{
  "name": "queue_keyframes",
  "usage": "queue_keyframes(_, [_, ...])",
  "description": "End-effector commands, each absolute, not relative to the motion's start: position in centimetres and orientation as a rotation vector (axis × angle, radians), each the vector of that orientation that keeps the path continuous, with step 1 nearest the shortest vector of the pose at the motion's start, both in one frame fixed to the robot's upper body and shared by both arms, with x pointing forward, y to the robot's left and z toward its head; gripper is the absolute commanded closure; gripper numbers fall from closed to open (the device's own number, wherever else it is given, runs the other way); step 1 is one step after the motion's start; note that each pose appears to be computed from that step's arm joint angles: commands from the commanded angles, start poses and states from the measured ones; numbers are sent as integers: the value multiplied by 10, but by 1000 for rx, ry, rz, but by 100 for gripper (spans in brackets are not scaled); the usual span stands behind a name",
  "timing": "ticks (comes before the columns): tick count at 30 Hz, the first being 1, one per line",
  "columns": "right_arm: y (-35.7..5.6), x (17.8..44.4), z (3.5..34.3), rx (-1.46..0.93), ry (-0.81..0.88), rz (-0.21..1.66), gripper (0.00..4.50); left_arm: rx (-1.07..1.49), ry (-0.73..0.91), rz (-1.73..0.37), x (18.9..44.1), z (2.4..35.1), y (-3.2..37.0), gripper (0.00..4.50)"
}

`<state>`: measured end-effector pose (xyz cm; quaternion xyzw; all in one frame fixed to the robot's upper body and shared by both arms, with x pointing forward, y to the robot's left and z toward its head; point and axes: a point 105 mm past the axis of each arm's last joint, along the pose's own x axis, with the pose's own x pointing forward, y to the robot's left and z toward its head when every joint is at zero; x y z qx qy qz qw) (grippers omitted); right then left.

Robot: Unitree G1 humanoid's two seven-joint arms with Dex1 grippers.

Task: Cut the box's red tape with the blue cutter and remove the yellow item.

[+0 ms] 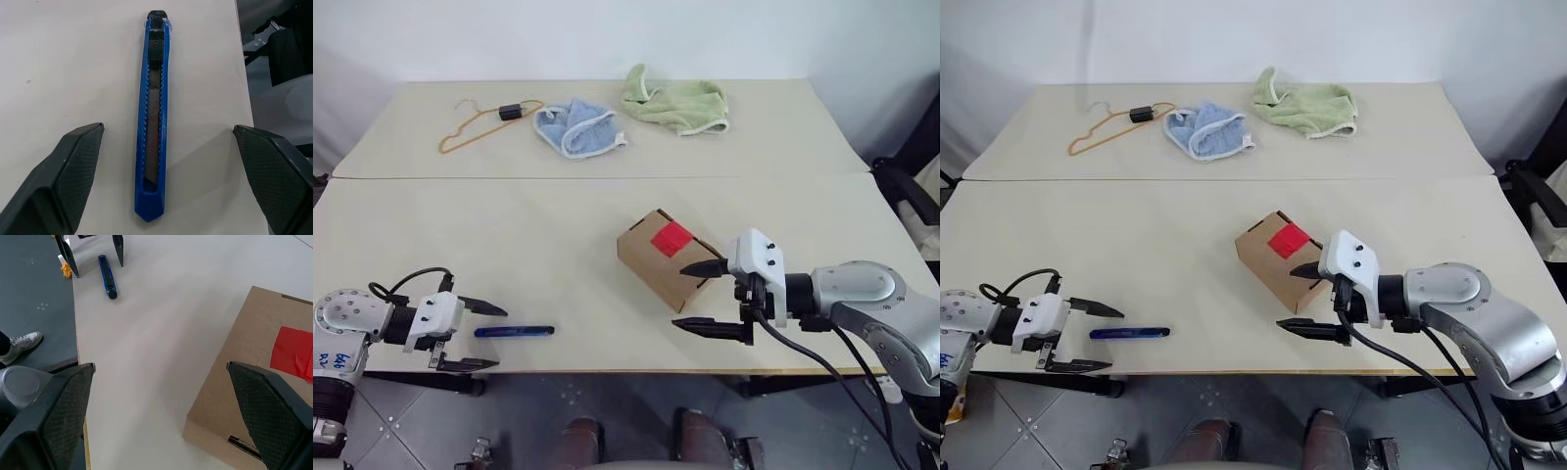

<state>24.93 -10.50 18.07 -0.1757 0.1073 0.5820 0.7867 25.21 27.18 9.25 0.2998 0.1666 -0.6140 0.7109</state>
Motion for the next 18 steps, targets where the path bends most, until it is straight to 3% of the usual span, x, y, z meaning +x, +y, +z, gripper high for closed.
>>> queue_keyframes(1, [-103,247,185,-398,214,1262,0,644,532,-1362,241,69,285,3])
queue_keyframes(8, [-104,246,185,-396,217,1258,0,608,619,-1335,238,64,291,3])
queue_keyframes(12, [-104,246,185,-395,217,1258,0,629,630,-1311,238,63,295,89])
queue_keyframes(18, [-104,247,186,-398,215,1257,0,637,611,-1308,238,64,294,266])
